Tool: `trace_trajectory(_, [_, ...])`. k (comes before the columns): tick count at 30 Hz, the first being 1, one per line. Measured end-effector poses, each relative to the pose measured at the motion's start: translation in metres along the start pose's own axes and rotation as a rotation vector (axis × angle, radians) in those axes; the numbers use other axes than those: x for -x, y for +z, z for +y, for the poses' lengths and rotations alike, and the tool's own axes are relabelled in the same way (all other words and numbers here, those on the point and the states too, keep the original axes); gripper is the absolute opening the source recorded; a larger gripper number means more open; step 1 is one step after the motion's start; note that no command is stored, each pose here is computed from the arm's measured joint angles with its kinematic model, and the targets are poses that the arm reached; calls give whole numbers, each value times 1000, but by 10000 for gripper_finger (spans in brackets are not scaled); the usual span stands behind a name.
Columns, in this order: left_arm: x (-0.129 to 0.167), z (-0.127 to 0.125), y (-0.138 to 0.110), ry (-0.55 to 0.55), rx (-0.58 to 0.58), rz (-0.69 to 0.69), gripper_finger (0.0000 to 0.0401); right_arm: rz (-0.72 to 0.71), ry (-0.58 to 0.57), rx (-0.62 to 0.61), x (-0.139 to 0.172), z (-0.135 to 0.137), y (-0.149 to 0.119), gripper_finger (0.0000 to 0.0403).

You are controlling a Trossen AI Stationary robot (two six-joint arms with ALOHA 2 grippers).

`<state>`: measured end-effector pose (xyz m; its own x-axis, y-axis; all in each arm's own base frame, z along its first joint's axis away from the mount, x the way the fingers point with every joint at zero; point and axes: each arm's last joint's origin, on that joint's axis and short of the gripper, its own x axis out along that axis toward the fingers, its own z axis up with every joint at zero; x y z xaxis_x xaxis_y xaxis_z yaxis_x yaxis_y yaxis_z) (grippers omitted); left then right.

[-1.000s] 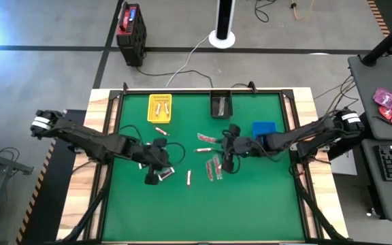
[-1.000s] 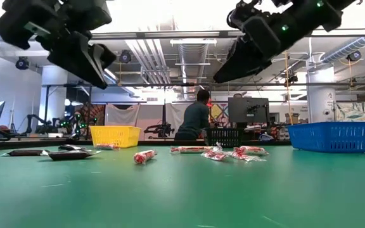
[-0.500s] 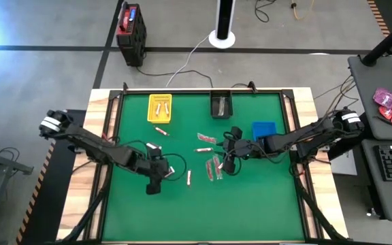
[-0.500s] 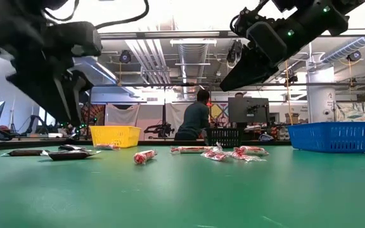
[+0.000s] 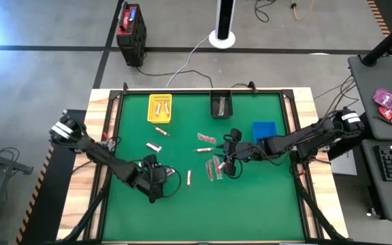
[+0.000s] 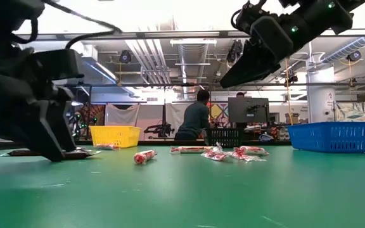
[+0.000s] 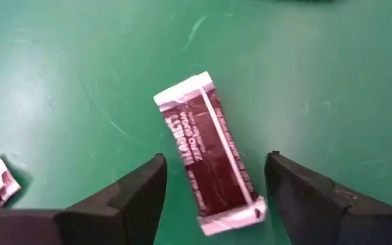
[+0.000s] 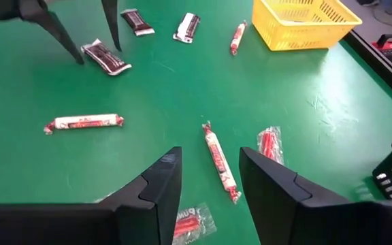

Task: Sort candy by brand, put in halloween buckets
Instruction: Put the brown chocolate into the blue basket

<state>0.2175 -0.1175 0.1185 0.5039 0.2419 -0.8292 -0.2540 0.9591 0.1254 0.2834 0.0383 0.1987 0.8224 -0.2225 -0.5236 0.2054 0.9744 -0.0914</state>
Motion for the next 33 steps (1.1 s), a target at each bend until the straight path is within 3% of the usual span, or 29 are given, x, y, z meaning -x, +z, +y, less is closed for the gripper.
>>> trace_trajectory(10, [-11,11,-24,-35,119,-70,218,-34,6,-11,0,1,3,137])
trace_trajectory(19, [-12,19,-33,-75,121,-144,80,-64,11,-38,0,1,3,137])
trace_trajectory(29, [-7,17,-25,-112,74,-211,81,-82,13,-28,0,1,1,137])
trace_trajectory(33, [4,18,-16,-158,25,-280,86,-102,45,50,-5,5,1,137])
